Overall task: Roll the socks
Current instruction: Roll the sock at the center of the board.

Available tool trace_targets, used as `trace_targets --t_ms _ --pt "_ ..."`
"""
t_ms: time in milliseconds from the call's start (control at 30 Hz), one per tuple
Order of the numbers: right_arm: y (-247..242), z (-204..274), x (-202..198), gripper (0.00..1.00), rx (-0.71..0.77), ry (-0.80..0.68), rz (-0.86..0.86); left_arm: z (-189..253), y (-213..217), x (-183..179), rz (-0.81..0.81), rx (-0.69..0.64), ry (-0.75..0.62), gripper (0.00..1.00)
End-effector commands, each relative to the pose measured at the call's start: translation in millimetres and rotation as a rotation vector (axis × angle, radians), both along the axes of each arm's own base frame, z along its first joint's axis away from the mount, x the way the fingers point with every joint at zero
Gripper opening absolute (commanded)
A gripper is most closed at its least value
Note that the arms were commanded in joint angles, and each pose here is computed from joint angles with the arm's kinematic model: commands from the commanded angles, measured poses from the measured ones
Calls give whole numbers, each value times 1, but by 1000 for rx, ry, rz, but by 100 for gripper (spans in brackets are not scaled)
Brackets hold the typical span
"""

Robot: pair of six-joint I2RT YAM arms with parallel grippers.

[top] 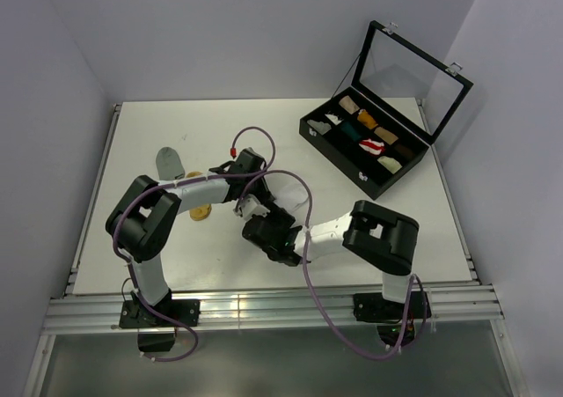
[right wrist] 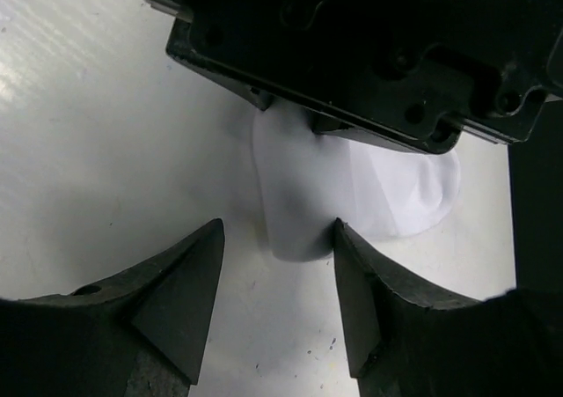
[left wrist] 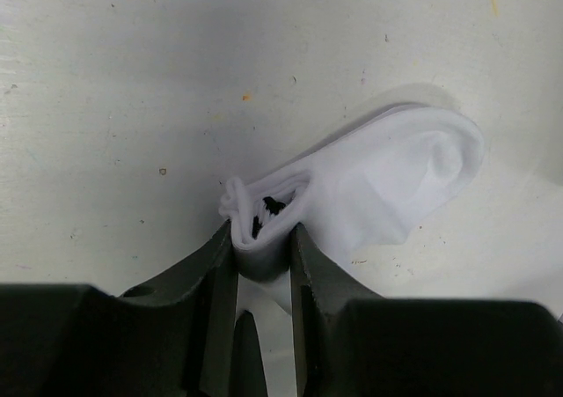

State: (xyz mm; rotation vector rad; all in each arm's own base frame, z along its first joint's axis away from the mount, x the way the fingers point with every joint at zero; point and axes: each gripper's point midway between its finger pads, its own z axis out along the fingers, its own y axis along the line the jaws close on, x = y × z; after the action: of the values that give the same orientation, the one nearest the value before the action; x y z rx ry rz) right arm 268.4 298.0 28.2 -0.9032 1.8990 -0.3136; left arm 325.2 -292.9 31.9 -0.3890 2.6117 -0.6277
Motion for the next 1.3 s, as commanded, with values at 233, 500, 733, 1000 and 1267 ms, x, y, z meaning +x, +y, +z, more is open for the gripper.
trace_targets --t_ms 233,500,733,1000,1267 --pt "-11 -23 7 38 -63 20 -107 -34 21 -29 -42 133 106 24" --pt "-20 -37 3 0 28 155 -135 -26 17 -30 -40 100 100 26" --pt "-8 -29 -6 0 298 376 -60 0 14 -24 16 39 67 56" --pt "4 -12 -16 0 609 643 37 24 32 -12 164 -9 8 75" --pt "-6 -8 0 0 951 950 3 38 42 -9 198 -51 -46 77"
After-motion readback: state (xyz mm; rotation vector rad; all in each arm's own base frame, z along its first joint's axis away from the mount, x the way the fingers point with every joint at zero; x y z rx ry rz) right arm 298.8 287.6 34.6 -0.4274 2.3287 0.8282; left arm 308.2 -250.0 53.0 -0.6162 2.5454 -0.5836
